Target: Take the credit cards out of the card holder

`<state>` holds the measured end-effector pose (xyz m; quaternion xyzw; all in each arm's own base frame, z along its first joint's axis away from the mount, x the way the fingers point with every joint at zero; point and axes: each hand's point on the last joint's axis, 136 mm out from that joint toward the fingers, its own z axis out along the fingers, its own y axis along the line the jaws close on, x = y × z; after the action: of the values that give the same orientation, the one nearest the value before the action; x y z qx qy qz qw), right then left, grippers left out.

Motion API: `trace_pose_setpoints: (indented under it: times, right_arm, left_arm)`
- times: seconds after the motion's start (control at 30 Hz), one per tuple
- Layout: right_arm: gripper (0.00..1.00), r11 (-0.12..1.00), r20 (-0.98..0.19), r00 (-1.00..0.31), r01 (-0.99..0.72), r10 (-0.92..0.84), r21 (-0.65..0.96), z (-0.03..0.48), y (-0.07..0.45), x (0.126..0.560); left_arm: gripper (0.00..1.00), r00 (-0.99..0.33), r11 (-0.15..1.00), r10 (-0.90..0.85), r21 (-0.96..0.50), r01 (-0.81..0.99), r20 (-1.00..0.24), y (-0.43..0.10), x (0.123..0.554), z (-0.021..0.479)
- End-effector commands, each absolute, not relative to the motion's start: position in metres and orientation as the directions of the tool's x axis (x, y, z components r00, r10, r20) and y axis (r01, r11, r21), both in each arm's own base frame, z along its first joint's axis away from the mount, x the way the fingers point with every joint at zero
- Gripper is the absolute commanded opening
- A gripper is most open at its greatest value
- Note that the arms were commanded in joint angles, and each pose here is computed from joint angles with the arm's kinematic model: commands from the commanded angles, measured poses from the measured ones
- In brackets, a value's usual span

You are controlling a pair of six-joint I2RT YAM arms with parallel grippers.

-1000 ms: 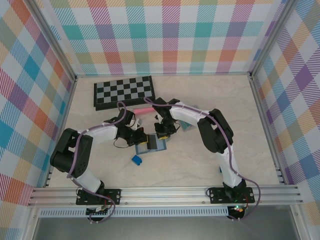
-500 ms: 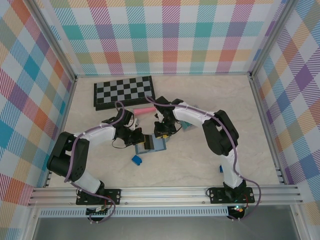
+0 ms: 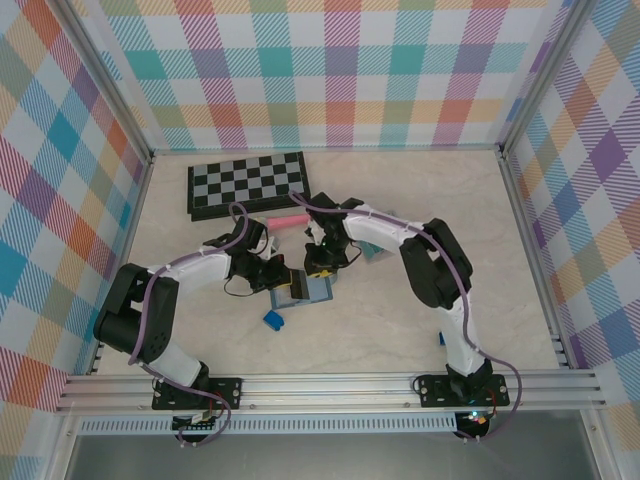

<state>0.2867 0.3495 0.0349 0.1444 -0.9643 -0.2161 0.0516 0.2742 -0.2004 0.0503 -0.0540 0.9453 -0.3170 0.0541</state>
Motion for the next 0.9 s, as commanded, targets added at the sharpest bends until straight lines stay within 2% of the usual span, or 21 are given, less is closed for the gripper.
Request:
trace_pose_setpoints:
  times: [0.0,0.1,0.17,0.33,0.47,0.6,0.87]
  right_arm:
    - [0.23,0.85,0.05,-0.936,-0.293,-0.348,0.439,0.035,0.353,0.286]
    - [0.21,0.83,0.063,-0.927,-0.299,-0.369,0.471,0.032,0.359,0.283]
    - [0.17,0.828,0.075,-0.925,-0.295,-0.373,0.476,0.029,0.359,0.282]
    - [0.16,0.833,0.099,-0.922,-0.286,-0.373,0.473,0.022,0.359,0.28]
    - [0.16,0.834,0.107,-0.922,-0.282,-0.373,0.474,0.022,0.36,0.28]
    - [0.16,0.833,0.11,-0.92,-0.284,-0.376,0.476,0.021,0.36,0.28]
    - [0.17,0.849,0.093,-0.93,-0.279,-0.355,0.449,0.024,0.356,0.284]
  left_arm:
    - [0.0,-0.988,0.79,-0.15,-0.604,-0.105,-0.024,-0.197,0.27,0.043]
    - [0.0,-0.988,0.791,-0.153,-0.601,-0.116,-0.011,-0.197,0.269,0.04]
    - [0.05,-0.988,0.791,-0.155,-0.601,-0.117,-0.011,-0.197,0.27,0.039]
    - [0.19,-0.988,0.764,-0.152,-0.635,-0.112,-0.008,-0.204,0.271,0.04]
    - [0.23,-0.988,0.73,-0.154,-0.676,-0.098,-0.023,-0.212,0.278,0.044]
    - [0.22,-0.988,0.729,-0.155,-0.677,-0.103,-0.016,-0.213,0.279,0.041]
    - [0.04,-0.988,0.786,-0.156,-0.608,-0.113,-0.019,-0.199,0.275,0.043]
